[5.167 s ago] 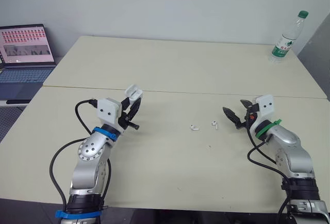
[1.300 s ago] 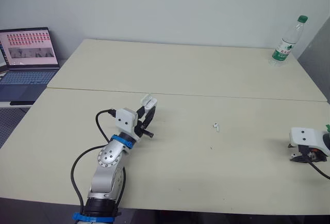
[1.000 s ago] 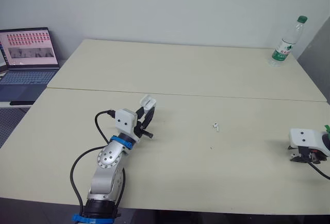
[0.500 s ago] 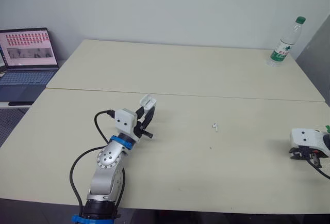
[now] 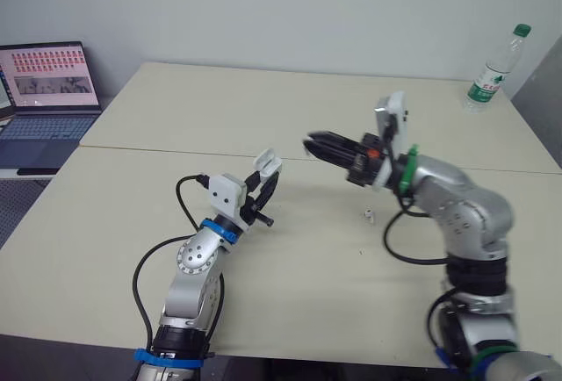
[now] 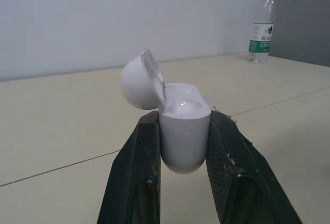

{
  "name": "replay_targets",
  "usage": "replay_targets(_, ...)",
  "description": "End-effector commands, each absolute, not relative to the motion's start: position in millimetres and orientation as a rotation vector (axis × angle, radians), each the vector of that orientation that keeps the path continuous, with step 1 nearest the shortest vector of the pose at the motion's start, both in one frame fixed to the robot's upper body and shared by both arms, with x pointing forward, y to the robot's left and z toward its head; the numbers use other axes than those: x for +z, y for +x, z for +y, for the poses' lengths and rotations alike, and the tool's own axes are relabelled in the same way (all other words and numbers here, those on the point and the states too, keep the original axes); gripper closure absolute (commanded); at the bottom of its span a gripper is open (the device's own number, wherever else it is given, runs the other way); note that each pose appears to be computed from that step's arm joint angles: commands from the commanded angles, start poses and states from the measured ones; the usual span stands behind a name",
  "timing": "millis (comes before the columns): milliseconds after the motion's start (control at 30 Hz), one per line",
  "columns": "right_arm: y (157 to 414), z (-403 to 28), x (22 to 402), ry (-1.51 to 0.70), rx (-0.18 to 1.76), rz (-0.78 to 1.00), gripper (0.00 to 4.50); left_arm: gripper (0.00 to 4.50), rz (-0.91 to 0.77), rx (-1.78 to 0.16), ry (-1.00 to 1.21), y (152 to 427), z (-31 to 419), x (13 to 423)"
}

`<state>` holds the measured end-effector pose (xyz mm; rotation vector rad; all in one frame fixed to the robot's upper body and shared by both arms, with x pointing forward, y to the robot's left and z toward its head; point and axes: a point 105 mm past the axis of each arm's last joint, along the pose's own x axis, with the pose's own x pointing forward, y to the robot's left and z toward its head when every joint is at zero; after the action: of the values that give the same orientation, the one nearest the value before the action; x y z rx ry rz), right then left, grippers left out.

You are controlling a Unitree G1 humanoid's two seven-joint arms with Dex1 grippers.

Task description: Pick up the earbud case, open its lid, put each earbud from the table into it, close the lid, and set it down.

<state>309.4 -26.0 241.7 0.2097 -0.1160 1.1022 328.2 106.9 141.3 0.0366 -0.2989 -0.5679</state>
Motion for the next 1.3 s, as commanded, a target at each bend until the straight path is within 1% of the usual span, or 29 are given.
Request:
replay_targets(33, 306.3, -19.3, 243.0, 0.223, 1.051, -0.176, 4.13, 3.66, -0.347, -0.603, 0.027, 327.5, 96.5, 155.5)
replay_targets(167, 307.7, -9.9, 238.2, 0.243, 1.026, -0.193, 4.13, 3.66, -0.366, -0.618, 0.025, 328.2, 92.7, 163.3)
replay_targets(500, 316.9, -3.1, 230.7, 0.238, 0.985, -0.209, 4.13, 3.66, -0.384, -0.637, 0.023, 326.2, 87.1, 170.2)
replay_targets(967, 318.8, 1.7, 205.3, 0.193, 0.968, -0.133, 4.13, 3.66, -0.417, -0.656, 0.039, 321.7, 82.9, 181.5)
replay_targets(1267, 318.8, 0.0, 198.0, 0.169, 0.95, -0.114, 4.13, 3.66, -0.423, -0.662, 0.039, 320.0, 82.2, 183.8)
replay_targets(1300, 318.9, -0.3, 197.3, 0.164, 0.95, -0.113, 3.78, 3.66, -0.424, -0.662, 0.039, 320.2, 82.3, 184.3)
